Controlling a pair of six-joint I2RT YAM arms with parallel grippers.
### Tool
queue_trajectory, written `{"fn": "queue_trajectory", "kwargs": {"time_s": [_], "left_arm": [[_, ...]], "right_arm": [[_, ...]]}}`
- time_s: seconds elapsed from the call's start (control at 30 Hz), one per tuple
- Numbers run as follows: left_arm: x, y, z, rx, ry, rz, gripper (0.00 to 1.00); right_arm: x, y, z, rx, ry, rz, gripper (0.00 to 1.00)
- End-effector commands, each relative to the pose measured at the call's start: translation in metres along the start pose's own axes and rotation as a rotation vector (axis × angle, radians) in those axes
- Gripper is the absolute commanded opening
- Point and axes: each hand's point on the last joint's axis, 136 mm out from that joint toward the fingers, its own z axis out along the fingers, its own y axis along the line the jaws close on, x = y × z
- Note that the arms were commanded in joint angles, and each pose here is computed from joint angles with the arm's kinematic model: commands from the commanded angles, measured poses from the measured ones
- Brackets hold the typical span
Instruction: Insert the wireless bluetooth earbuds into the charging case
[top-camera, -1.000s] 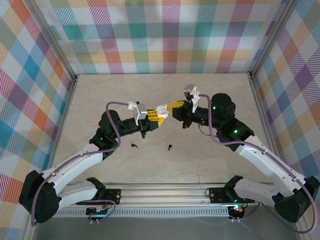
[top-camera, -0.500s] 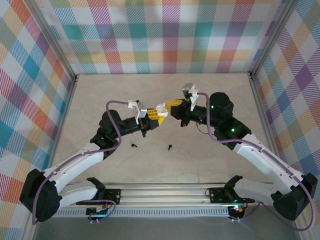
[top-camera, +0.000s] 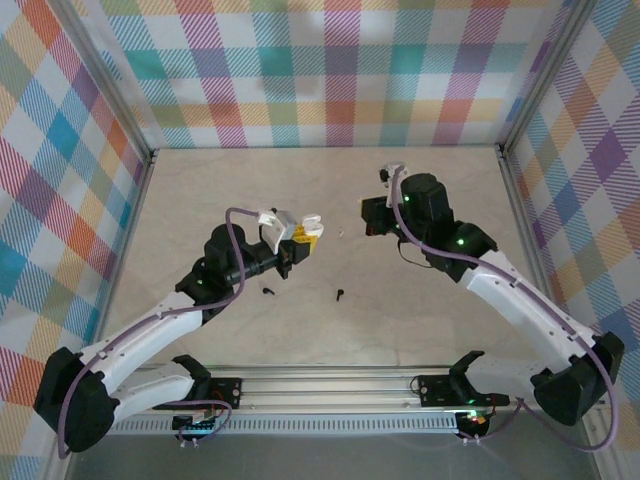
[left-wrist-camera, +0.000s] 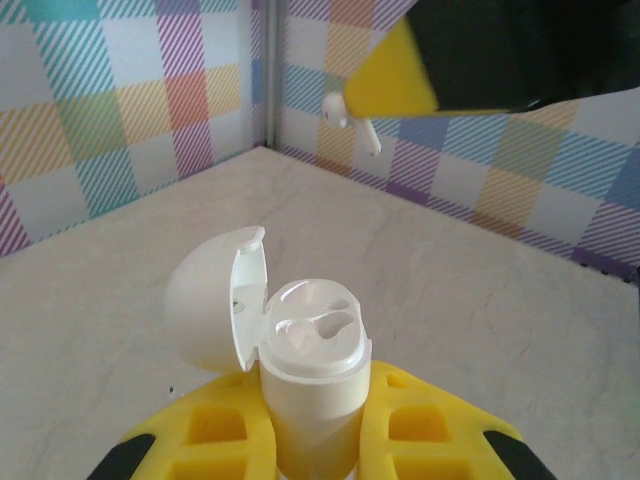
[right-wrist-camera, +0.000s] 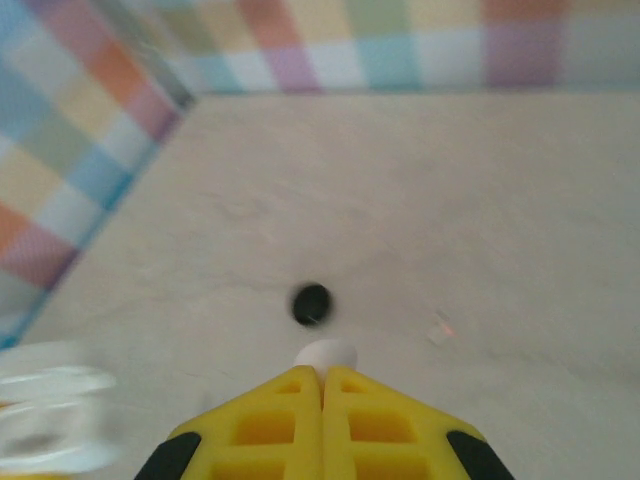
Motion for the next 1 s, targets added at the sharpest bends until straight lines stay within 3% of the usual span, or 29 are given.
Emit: {"fn": "queue_trajectory", "kwargs": {"time_s": [0.0, 0.3, 0.5, 0.67, 0.97], "left_arm": [[0.020, 0.001, -0.006, -0.031, 0.048, -0.002, 0.00], [0.033, 0.000, -0.016, -0.043, 0.066, -0.028, 0.00], [0.038, -0.001, -0.019, -0.046, 0.076, -0.032, 0.00], [0.040, 0.000, -0.017, -0.048, 0.080, -0.029, 0.00], [0.043, 0.002, -0.009, -0.039, 0.098, -0.033, 0.00]], "right_arm": [[0.055, -0.057, 0.019, 0.220, 0.200, 0.108, 0.00], [0.170, -0.132, 0.091, 0.472, 0.594, 0.142, 0.00], [0.209, -0.161, 0.109, 0.609, 0.705, 0.129, 0.00], [0.226, -0.160, 0.117, 0.597, 0.755, 0.162, 0.00], [0.204, -0.141, 0.110, 0.528, 0.706, 0.201, 0.33]]}}
